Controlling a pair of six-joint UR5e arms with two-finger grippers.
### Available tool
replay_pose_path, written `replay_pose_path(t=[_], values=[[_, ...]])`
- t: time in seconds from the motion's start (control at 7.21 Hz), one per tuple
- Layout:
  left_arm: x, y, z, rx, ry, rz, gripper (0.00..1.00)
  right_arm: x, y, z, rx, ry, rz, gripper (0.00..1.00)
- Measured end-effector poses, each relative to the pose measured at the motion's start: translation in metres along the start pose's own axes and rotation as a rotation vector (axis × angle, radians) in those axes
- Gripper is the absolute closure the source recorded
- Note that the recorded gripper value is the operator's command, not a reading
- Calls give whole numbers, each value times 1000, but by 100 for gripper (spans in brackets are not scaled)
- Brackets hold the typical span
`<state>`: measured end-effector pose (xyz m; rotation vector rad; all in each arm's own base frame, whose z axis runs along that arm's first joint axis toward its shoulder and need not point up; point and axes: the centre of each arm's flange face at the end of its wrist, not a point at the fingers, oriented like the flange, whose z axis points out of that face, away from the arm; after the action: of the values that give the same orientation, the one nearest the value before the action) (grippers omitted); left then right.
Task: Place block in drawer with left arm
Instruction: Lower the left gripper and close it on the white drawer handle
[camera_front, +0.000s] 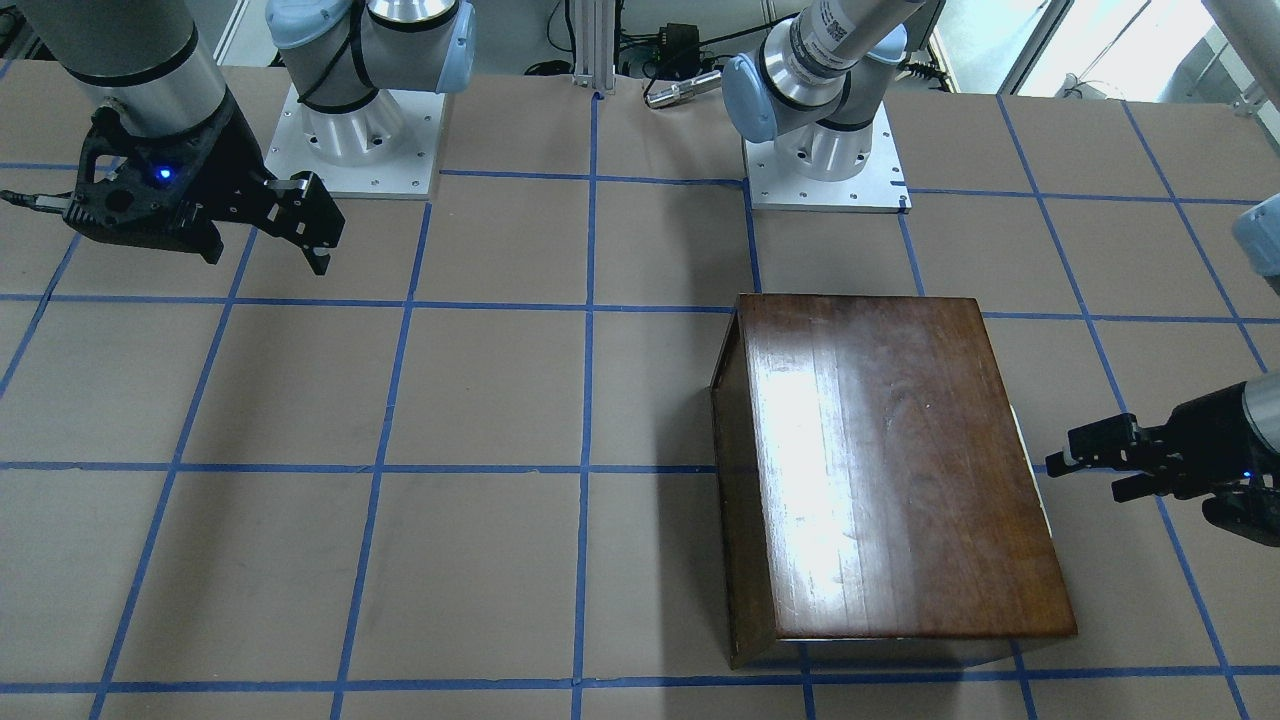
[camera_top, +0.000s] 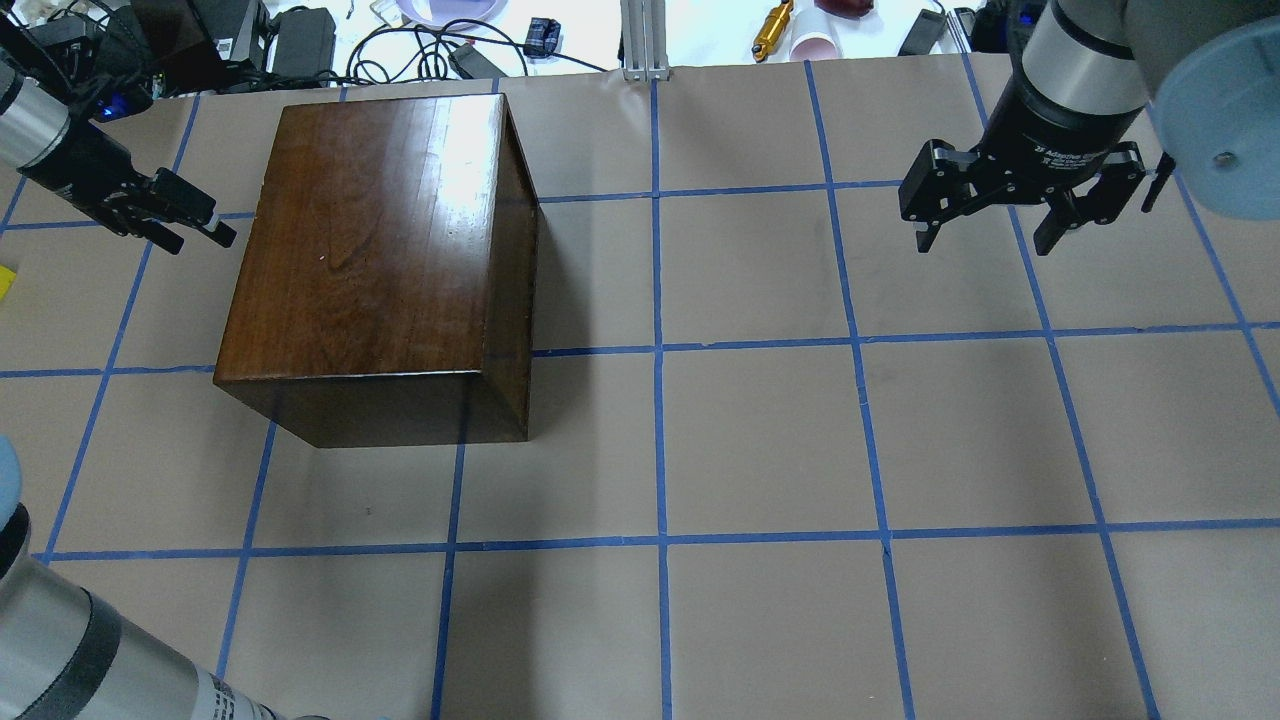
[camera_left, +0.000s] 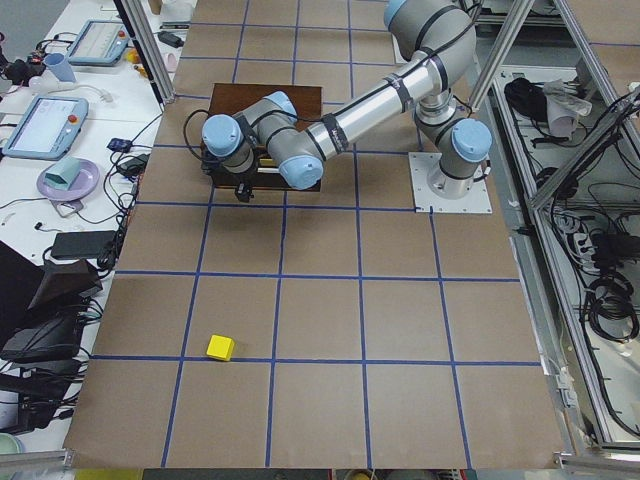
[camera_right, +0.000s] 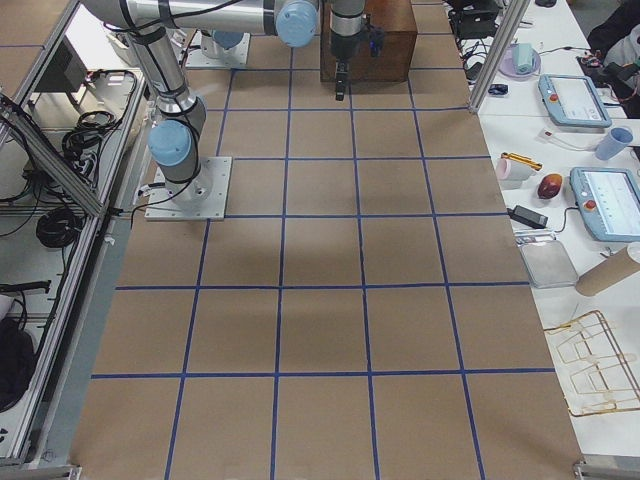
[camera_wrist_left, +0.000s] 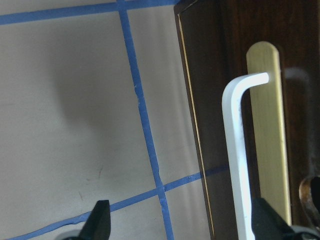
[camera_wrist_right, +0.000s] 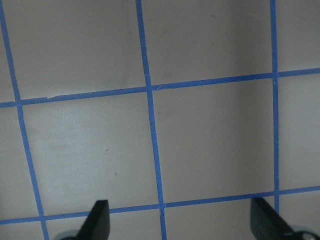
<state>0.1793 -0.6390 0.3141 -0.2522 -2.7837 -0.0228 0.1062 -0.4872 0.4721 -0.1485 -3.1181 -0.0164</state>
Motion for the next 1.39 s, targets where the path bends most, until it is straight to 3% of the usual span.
replay_pose_path(t=[0.55,1.39], values=[[0,0,21,-8,44,-15,0,0,0,0,0,0,0,0],[-5,0,34,-25,59,-38,0,0,0,0,0,0,1,0]])
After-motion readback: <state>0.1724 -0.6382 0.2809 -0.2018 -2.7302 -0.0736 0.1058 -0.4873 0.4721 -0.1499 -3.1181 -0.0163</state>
